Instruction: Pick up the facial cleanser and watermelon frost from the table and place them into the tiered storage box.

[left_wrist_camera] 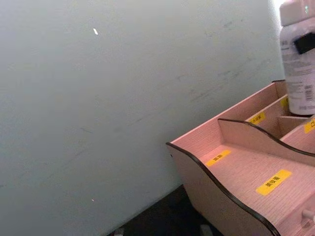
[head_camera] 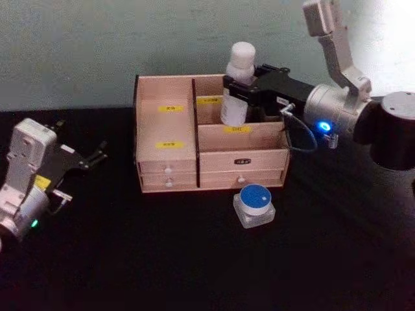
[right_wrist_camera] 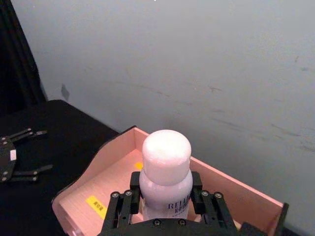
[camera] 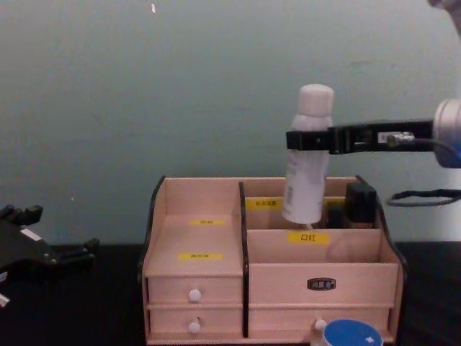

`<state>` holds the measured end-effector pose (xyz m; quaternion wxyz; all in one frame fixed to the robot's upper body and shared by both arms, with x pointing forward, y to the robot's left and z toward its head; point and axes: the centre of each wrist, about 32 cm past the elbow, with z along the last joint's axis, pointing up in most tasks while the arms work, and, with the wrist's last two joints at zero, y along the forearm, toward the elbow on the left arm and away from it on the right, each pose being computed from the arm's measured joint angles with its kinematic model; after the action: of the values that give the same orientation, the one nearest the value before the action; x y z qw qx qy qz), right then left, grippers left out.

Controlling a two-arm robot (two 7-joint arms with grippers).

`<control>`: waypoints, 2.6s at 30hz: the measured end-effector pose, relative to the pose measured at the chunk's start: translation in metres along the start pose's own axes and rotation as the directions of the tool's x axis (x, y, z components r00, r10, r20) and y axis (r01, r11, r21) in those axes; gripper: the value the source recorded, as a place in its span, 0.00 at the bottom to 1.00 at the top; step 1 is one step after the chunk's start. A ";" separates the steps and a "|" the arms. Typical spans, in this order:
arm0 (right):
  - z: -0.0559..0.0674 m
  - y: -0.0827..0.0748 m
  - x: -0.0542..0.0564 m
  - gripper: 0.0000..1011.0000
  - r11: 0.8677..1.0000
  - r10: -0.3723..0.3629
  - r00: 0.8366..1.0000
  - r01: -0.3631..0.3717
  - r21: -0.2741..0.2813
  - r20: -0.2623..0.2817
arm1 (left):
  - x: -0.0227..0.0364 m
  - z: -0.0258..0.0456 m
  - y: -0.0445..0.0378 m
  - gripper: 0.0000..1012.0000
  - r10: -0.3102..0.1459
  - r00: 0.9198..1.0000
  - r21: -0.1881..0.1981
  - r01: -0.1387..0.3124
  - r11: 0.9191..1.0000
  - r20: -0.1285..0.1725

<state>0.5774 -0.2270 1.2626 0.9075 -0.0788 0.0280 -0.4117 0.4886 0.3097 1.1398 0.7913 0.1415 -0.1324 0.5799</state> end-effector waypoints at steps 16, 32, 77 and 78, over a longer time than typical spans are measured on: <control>0.002 0.024 0.001 0.58 1.000 -0.018 1.000 0.018 -0.007 0.004 | 0.0000 0.0000 0.0000 0.99 0.000 1.000 0.000 0.000 1.000 0.000; -0.004 0.033 0.004 0.58 1.000 -0.025 1.000 0.025 -0.019 -0.010 | 0.0000 0.0000 0.0000 0.99 0.000 1.000 0.000 0.000 1.000 0.000; -0.036 0.049 0.004 0.58 0.993 -0.029 0.999 0.026 -0.113 -0.028 | 0.0000 0.0000 0.0000 0.99 0.000 1.000 0.000 0.000 1.000 0.000; -0.037 0.050 0.004 0.58 0.993 -0.029 0.999 0.026 -0.114 -0.028 | 0.0000 0.0000 0.0000 0.99 0.000 1.000 0.000 0.000 1.000 0.000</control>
<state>0.6125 -0.2022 1.2180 0.8953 -0.1246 0.0636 -0.4230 0.4886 0.3097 1.1397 0.7913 0.1415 -0.1324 0.5799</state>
